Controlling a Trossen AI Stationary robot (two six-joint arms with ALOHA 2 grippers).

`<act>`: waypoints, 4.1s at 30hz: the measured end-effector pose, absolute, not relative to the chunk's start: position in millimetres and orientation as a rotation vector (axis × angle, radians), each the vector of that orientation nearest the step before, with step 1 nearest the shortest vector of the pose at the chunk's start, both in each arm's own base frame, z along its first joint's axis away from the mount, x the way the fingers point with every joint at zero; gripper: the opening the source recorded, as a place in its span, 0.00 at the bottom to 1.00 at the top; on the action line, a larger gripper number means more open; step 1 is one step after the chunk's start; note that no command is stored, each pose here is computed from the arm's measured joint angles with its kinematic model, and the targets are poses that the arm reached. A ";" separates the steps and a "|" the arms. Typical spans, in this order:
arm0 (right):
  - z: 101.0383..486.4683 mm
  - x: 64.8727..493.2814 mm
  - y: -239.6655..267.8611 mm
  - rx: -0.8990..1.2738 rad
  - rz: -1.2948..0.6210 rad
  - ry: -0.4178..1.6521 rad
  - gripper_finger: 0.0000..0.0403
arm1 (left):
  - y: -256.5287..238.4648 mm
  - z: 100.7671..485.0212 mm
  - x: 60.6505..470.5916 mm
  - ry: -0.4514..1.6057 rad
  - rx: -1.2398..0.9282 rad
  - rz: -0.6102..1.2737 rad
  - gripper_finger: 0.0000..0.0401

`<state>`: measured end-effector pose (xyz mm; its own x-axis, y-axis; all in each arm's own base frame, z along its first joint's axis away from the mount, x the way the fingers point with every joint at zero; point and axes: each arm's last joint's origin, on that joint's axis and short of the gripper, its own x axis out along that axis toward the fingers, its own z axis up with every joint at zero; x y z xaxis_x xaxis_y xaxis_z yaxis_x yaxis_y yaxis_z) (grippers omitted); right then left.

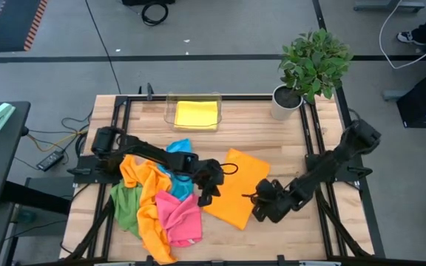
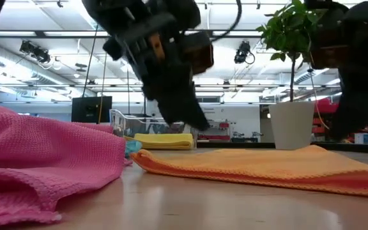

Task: Fold microfiber towels
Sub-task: Fold the orange microfiber towel

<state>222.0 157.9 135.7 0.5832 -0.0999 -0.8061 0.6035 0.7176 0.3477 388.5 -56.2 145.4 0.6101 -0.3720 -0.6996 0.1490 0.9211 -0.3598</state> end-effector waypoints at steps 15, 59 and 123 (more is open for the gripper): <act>135.2 222.3 170.3 0.661 -0.318 0.900 0.01 | -46.1 165.0 384.3 0.842 -0.296 -0.285 0.03; 143.1 246.5 272.6 0.000 0.017 0.873 0.33 | -131.9 139.7 354.6 0.823 0.826 -0.695 0.38; 183.9 222.6 236.7 0.681 -0.454 0.778 0.10 | -106.5 200.5 359.1 0.883 -0.432 -0.404 0.02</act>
